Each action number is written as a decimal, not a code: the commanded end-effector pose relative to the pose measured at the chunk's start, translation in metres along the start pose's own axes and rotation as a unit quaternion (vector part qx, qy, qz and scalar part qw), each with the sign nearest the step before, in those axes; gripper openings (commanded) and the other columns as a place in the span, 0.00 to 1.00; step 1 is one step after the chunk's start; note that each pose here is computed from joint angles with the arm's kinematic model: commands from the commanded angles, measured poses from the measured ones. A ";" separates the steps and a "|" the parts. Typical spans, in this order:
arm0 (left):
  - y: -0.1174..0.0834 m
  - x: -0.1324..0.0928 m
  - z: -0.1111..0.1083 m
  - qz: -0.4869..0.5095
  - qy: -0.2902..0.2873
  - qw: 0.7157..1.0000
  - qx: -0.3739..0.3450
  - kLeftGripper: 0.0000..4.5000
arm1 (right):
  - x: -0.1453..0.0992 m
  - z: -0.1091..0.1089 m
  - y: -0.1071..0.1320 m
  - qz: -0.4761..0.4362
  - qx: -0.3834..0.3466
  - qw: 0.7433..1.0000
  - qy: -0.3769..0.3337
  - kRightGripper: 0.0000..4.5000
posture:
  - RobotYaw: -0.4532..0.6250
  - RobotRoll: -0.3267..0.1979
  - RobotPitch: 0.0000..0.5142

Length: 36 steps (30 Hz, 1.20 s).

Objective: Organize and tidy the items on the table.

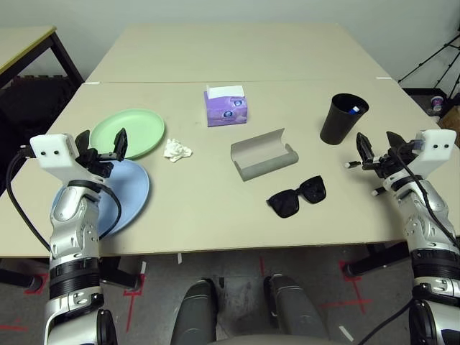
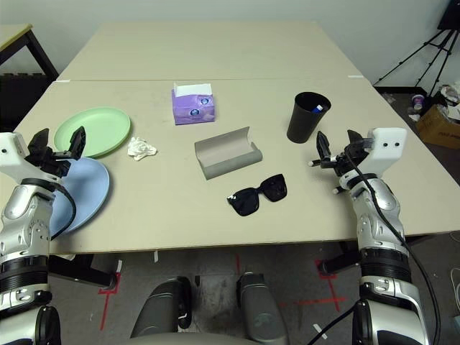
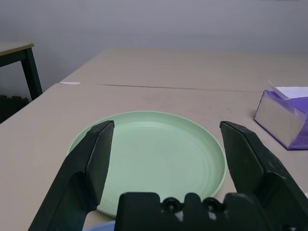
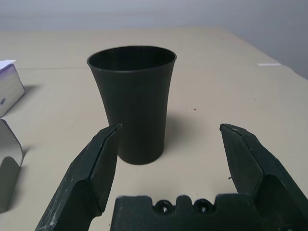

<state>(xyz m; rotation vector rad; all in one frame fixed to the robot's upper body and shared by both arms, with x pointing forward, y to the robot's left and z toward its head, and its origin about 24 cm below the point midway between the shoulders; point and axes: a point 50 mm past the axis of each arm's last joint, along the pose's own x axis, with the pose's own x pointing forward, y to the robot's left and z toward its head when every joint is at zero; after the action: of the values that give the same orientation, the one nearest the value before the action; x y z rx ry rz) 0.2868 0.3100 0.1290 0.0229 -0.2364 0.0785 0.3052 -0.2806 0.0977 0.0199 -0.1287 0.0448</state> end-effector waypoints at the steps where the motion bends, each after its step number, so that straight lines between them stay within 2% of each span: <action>1: 0.003 -0.001 -0.001 0.003 0.005 1.000 -0.001 1.00 | 0.001 -0.001 0.000 -0.002 0.000 1.000 0.000 0.99 | 0.37 0.62 0.16; 15: 0.002 -0.006 -0.007 -0.007 0.024 1.000 -0.002 1.00 | 0.001 0.002 0.001 0.008 -0.010 1.000 -0.005 0.99 | 0.38 0.62 0.15; 20: 0.004 -0.007 -0.008 -0.014 0.035 0.999 0.002 1.00 | 0.000 0.005 0.004 0.042 -0.017 0.999 -0.011 0.99 | 0.38 0.62 0.16; 25: 0.006 -0.010 -0.008 -0.017 0.043 0.999 0.013 1.00 | -0.001 0.009 0.015 0.118 -0.037 0.992 -0.013 0.99 | 0.40 0.62 0.17; 28: 0.006 -0.012 -0.009 -0.036 0.053 0.998 0.023 1.00 | -0.001 0.012 0.029 0.199 -0.044 0.979 -0.018 0.99 | 0.42 0.62 0.18; 36: 0.009 -0.010 -0.004 -0.050 0.054 0.997 0.034 1.00 | -0.003 0.022 0.057 0.401 -0.095 0.911 -0.007 0.99 | 0.44 0.62 0.19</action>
<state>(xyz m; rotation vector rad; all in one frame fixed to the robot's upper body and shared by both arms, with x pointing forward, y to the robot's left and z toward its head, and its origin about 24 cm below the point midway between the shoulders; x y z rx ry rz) 0.2775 0.3195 0.1229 0.0853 -0.1406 0.0050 0.2983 -0.2292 0.1137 -0.1901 -0.1316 0.7789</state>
